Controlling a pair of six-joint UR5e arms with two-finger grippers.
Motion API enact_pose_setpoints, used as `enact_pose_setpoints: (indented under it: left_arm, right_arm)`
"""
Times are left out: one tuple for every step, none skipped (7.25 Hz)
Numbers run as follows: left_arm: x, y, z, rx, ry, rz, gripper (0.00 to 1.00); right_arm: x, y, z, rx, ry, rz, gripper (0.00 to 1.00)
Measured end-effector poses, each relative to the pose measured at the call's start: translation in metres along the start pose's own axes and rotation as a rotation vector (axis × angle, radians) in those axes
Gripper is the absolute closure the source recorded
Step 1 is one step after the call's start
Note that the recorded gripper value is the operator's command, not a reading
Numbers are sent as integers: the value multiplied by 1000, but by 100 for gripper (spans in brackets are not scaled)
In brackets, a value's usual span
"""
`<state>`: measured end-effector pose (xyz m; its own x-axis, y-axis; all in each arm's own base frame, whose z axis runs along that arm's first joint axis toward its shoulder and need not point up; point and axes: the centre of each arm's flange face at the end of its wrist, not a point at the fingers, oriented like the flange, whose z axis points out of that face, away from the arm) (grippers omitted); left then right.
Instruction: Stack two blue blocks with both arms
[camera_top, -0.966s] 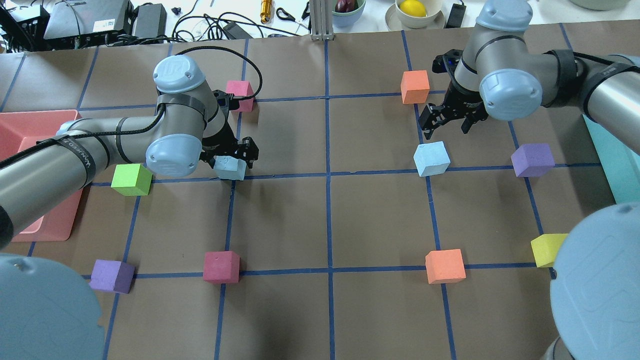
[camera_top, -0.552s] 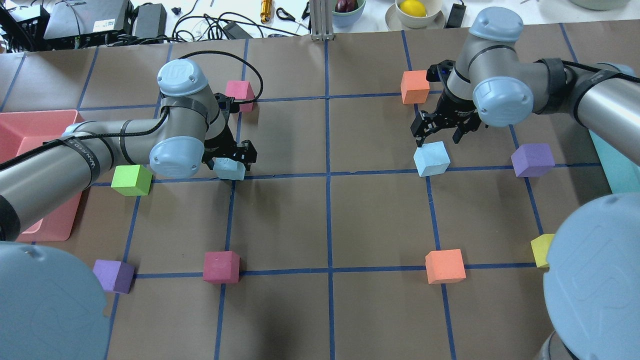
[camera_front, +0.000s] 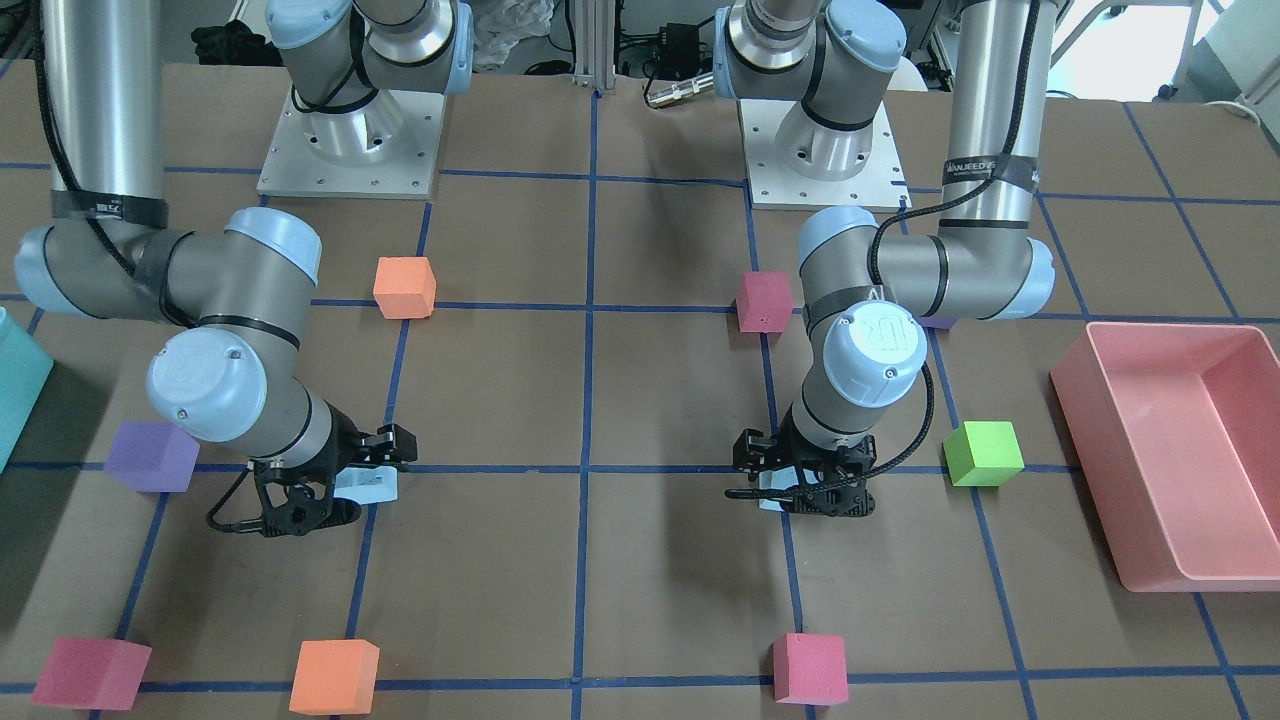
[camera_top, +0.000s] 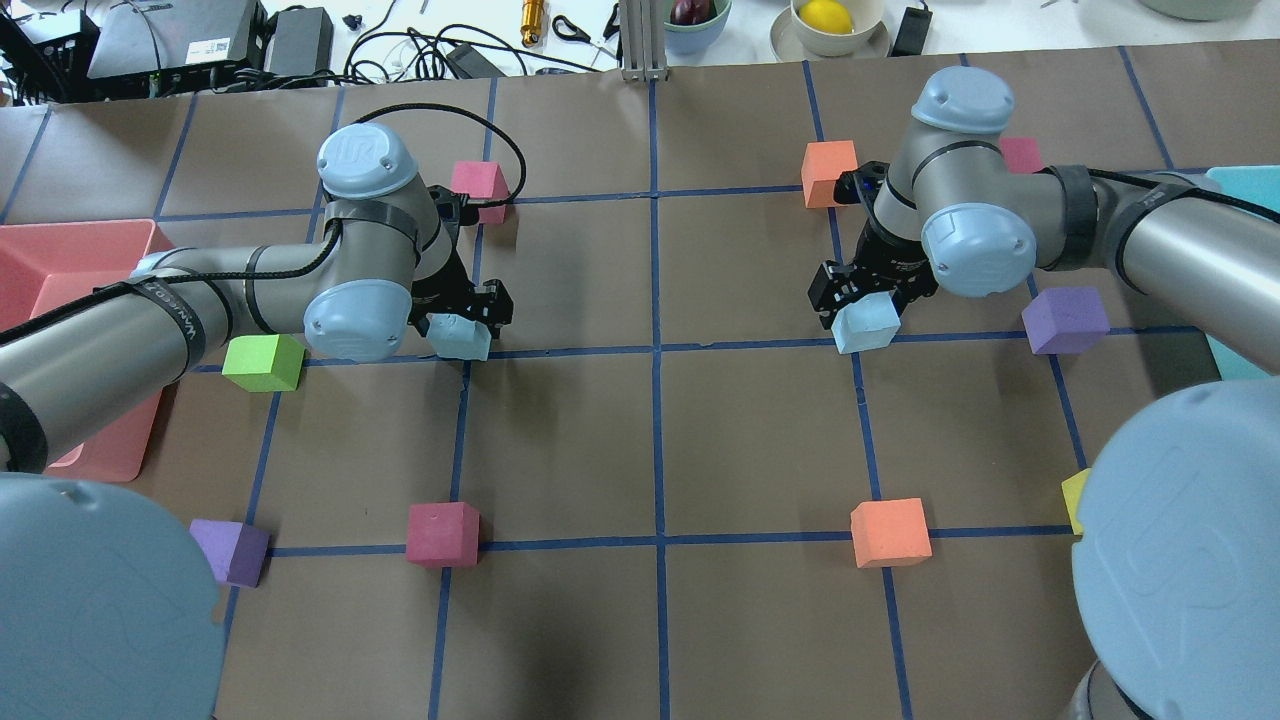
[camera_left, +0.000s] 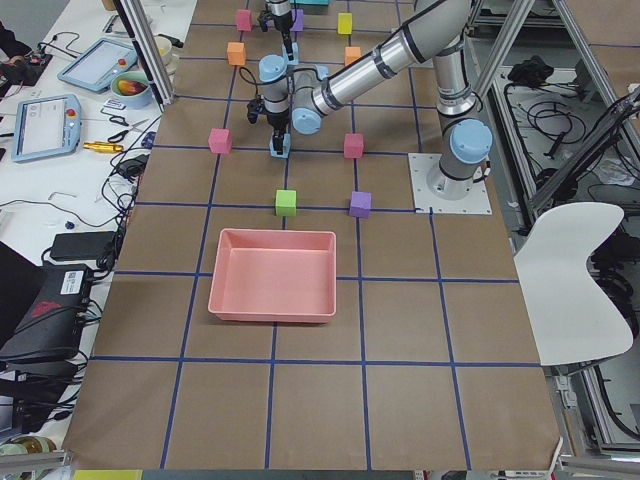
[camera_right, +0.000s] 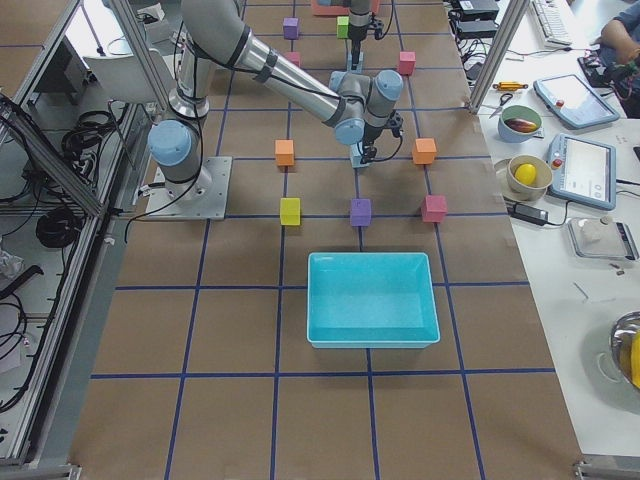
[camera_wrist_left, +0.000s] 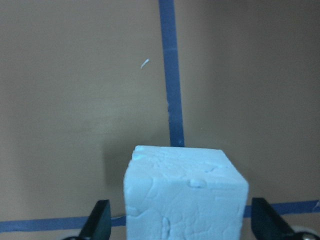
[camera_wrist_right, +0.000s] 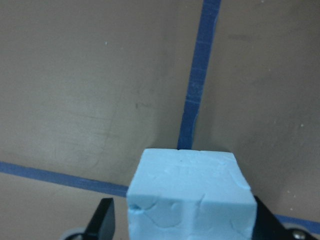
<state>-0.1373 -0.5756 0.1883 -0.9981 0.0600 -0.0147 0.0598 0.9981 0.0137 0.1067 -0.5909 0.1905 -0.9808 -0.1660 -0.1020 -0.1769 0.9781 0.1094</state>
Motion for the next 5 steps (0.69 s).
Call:
enact_pose_setpoints:
  left_arm:
    - [0,1,0,0,1,-2,80]
    - [0,1,0,2,4,0,100]
    - [1,1,-1,3,6,4,100]
    - [0,0,-3,8,5,5,100]
    - [0,-1,-6,14,1,6,100]
  right_arm:
    - [0,2,2,9,7,-7,100]
    - [-1,2,-1,18,12,-11,100]
    - [-9,-1,-12,40,19,-18,100]
    - [-34,-9,-31,68,28,-20,100]
    - [-71,-23,-45,84,33,-3,100]
